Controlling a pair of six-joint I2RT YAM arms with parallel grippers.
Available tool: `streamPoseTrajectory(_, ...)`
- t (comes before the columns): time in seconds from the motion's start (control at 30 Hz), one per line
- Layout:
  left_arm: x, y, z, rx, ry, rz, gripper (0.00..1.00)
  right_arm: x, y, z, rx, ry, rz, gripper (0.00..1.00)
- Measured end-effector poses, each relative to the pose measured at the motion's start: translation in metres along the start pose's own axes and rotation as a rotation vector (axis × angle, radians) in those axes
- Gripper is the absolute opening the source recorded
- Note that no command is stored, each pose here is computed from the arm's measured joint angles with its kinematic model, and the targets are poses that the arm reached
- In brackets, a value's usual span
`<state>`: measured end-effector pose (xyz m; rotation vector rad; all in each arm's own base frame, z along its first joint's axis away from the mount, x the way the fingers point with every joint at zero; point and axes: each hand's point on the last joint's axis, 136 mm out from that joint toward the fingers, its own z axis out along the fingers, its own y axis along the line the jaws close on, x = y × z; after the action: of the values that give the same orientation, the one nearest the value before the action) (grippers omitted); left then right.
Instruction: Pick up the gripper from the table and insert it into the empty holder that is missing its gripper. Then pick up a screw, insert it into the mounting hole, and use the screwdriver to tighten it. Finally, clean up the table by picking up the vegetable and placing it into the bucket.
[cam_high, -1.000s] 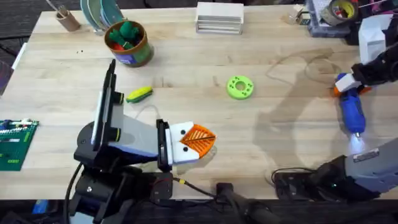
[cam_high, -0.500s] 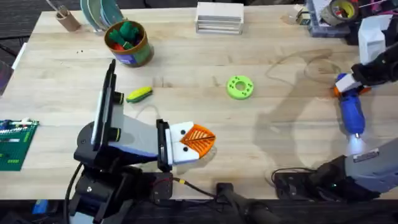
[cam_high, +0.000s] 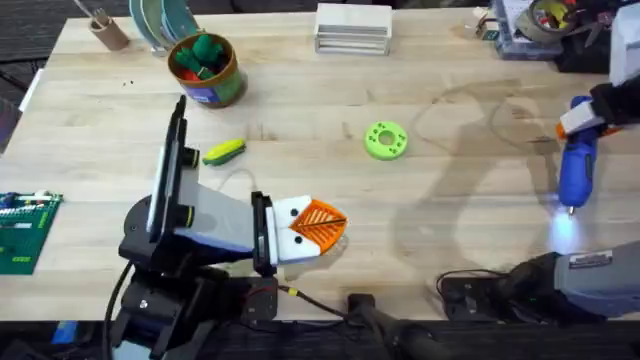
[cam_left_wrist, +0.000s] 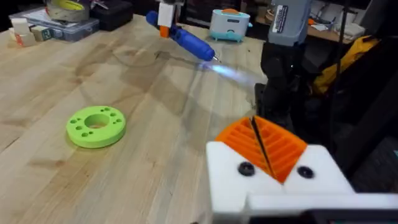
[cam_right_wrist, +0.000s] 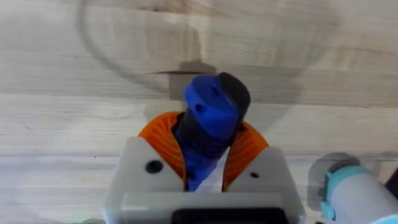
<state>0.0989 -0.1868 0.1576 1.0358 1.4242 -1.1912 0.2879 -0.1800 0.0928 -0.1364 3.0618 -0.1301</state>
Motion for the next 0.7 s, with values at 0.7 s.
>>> streamPoseTrajectory(0.7, 0.0, 0.0, 0.0, 0.0, 0.0, 0.001, 0.009, -0.045, 0.069, -0.131, 0.032, -0.467, -0.039, 0.235)
